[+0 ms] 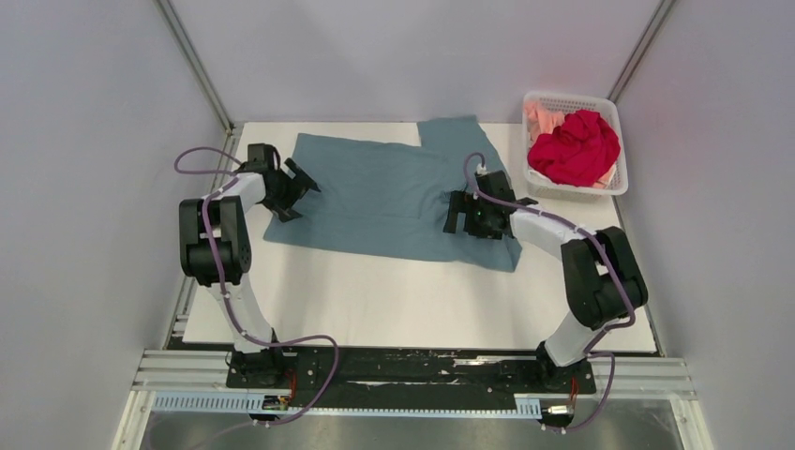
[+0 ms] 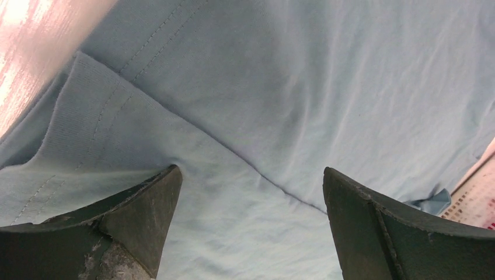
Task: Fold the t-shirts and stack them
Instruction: Fold the flattened tshirt in 1/3 of the way
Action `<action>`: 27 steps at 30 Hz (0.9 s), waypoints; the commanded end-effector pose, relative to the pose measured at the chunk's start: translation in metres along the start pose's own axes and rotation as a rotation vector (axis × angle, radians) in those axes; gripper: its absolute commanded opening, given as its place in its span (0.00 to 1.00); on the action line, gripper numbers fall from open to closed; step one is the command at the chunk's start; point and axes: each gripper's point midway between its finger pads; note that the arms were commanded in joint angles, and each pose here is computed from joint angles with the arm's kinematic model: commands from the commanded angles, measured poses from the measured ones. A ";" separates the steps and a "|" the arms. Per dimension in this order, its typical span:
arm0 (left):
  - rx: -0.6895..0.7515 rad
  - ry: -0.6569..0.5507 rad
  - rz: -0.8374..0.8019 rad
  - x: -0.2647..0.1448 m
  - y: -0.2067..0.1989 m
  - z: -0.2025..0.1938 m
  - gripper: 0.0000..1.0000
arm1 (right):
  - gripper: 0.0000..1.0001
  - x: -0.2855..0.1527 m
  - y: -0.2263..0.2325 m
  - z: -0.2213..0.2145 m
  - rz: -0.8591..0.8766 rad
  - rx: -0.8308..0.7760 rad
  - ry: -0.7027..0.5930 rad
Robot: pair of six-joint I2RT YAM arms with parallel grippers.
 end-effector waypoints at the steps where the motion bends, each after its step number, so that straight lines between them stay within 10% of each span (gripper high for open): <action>1: -0.023 0.046 0.005 0.009 0.009 -0.010 1.00 | 1.00 0.008 -0.002 -0.029 0.018 0.085 0.057; 27: -0.098 0.098 0.177 -0.094 0.199 -0.199 1.00 | 1.00 -0.098 -0.039 -0.179 -0.094 0.321 0.338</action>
Point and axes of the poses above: each gripper's point midway between its finger pads, its own x axis out along the fingers, its own y axis along the line the jaws close on, z = x × y, and after that the axes turned 11 degrees about -x, right-handed
